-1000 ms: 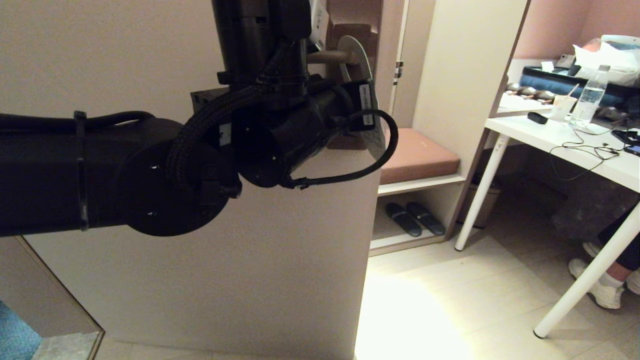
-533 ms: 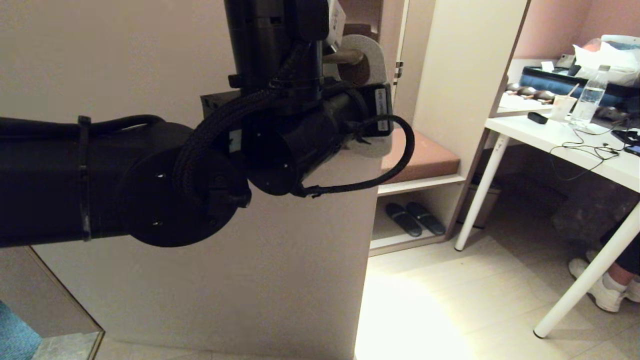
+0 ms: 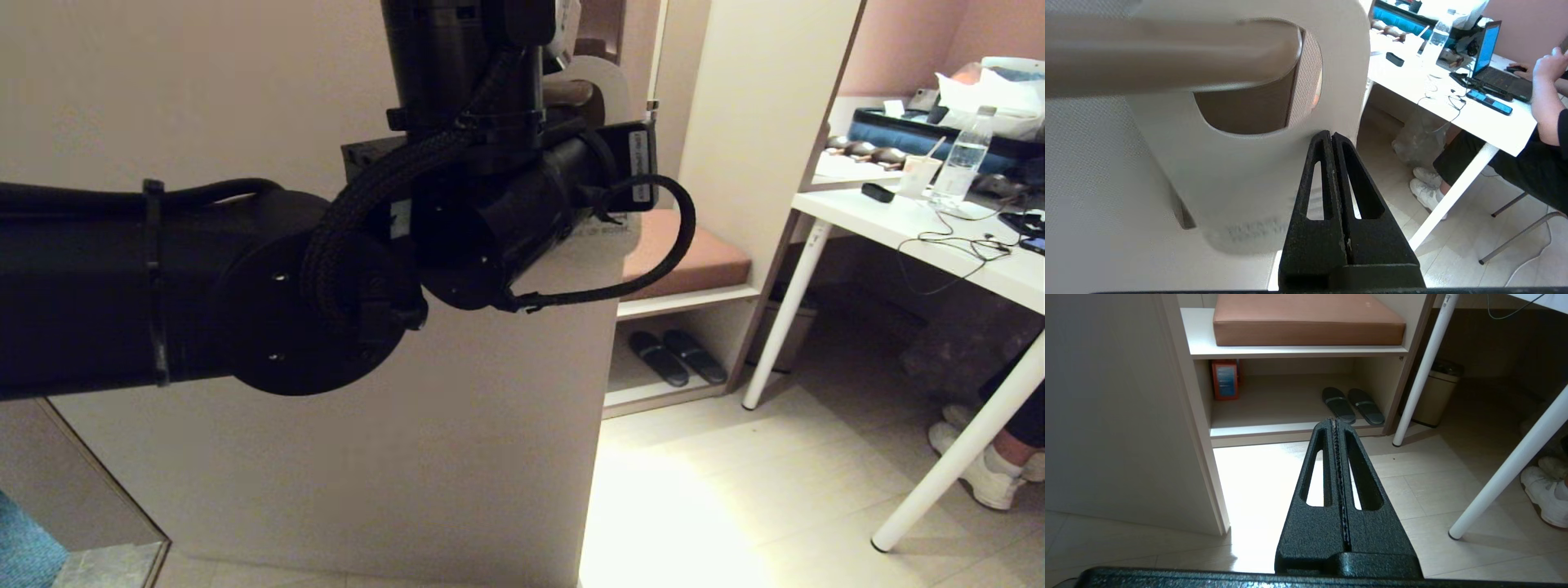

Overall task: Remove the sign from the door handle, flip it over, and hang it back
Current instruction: Hang the sign back with the other side facing out

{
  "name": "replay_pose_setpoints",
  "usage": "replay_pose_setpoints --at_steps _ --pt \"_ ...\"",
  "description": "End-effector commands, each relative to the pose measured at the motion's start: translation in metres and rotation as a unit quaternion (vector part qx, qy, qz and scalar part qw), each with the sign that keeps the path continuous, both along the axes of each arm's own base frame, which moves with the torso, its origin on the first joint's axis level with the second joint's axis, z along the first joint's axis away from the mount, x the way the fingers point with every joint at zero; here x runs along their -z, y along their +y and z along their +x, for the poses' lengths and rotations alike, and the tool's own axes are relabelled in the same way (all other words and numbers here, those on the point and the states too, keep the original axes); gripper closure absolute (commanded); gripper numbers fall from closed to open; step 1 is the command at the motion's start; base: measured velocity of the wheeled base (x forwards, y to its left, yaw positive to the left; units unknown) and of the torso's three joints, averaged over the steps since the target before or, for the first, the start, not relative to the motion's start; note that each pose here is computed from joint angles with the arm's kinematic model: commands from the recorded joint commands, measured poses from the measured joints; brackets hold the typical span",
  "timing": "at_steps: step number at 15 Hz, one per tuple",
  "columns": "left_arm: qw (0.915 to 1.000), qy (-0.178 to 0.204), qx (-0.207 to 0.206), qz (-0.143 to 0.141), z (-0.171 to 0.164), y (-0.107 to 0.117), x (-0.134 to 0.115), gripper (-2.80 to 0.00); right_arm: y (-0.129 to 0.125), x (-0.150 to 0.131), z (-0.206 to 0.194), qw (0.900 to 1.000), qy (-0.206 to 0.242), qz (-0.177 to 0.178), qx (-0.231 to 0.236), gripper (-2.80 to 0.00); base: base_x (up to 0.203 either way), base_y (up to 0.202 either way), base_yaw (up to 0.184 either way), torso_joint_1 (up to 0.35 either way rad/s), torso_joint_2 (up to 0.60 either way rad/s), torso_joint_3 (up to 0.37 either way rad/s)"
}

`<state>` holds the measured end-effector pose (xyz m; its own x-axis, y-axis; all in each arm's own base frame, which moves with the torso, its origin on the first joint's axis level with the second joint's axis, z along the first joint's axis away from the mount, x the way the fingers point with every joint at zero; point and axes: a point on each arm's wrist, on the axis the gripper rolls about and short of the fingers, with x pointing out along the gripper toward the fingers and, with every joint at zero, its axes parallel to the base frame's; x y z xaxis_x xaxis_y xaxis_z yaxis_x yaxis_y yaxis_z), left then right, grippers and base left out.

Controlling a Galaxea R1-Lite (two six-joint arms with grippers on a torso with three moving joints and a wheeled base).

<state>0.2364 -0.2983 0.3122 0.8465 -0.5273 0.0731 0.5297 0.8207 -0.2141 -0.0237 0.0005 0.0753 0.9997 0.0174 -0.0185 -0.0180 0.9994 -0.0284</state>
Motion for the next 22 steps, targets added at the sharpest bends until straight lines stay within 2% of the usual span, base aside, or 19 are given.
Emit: replay_pose_setpoints --at_steps 1,18,22 --pt "1.0000 0.002 -0.001 0.002 0.003 -0.004 0.004 0.00 0.000 0.000 0.000 1.000 0.001 0.000 -0.001 0.00 0.000 0.000 0.000 0.000 0.00 0.000" --pt "0.9998 0.003 -0.018 0.008 0.017 -0.004 0.010 0.00 0.000 0.000 0.000 1.000 0.001 0.000 0.000 0.00 0.000 0.000 0.000 0.000 0.00 0.000" --pt "0.9992 -0.020 -0.033 0.006 0.025 -0.002 0.010 0.00 0.000 0.000 0.000 1.000 0.001 0.000 0.000 0.00 0.000 0.000 0.000 0.000 0.00 0.000"
